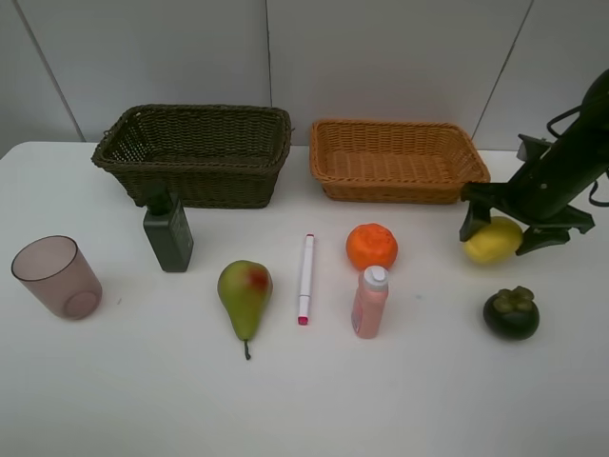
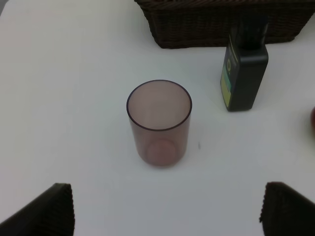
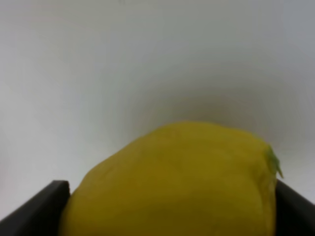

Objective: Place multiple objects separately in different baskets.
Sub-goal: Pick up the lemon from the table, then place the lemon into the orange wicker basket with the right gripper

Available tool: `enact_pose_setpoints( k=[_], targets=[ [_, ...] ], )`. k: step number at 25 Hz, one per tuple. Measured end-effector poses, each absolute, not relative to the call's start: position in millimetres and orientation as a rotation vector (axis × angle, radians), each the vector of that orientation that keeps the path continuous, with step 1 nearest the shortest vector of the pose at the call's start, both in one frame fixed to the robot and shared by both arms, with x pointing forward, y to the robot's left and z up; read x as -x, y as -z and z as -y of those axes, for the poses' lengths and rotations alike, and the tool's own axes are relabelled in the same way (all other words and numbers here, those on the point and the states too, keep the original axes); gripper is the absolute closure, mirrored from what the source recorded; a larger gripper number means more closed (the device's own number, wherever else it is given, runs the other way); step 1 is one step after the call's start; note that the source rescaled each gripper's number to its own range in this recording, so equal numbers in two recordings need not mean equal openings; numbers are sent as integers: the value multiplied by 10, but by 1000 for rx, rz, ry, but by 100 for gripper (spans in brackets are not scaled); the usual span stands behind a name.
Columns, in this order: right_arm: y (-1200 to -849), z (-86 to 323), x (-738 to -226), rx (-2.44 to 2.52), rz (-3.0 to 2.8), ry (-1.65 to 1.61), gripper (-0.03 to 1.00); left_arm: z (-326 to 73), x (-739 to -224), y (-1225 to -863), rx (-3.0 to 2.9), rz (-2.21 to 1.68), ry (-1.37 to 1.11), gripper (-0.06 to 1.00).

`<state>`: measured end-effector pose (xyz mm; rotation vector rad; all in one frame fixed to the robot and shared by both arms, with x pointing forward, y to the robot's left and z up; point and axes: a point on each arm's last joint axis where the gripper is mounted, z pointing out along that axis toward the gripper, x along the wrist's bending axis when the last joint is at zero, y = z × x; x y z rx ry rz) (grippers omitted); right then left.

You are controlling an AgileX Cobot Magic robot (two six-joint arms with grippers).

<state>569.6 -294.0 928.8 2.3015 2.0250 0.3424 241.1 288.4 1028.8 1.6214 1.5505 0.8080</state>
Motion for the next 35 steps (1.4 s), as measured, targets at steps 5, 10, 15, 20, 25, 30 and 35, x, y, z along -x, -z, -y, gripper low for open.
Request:
enact_pose_setpoints(
  k=[5, 10, 15, 20, 25, 30, 35],
  targets=[
    [-9654, 2930, -5671, -2266, -2020, -400, 22, -2884, -2411, -10288, -1621, -1550, -808, -6],
    [-10142, 2938, -5877, -2178, -2022, -458, 22, -2884, -2411, -10288, -1621, -1550, -808, -6],
    [-10652, 2952, -6100, -2015, -1980, -578, 22, -2884, -2411, -10288, -1621, -1550, -808, -6],
    [-10851, 2946, -6351, -1908, -1977, -649, 22, -2884, -2411, -10288, -1621, -1550, -808, -6],
    [-10677, 2928, -6662, -1912, -1989, -678, 22, -2884, -2411, -10288, -1621, -1550, -808, -6],
    [-10360, 2874, -6951, -1918, -2028, -748, 22, -2884, -2411, -10288, -1621, -1550, -808, -6],
    [-9965, 2810, -7144, -1956, -2059, -795, 22, -2884, -2411, -10288, -1621, -1550, -808, -6]
  ],
)
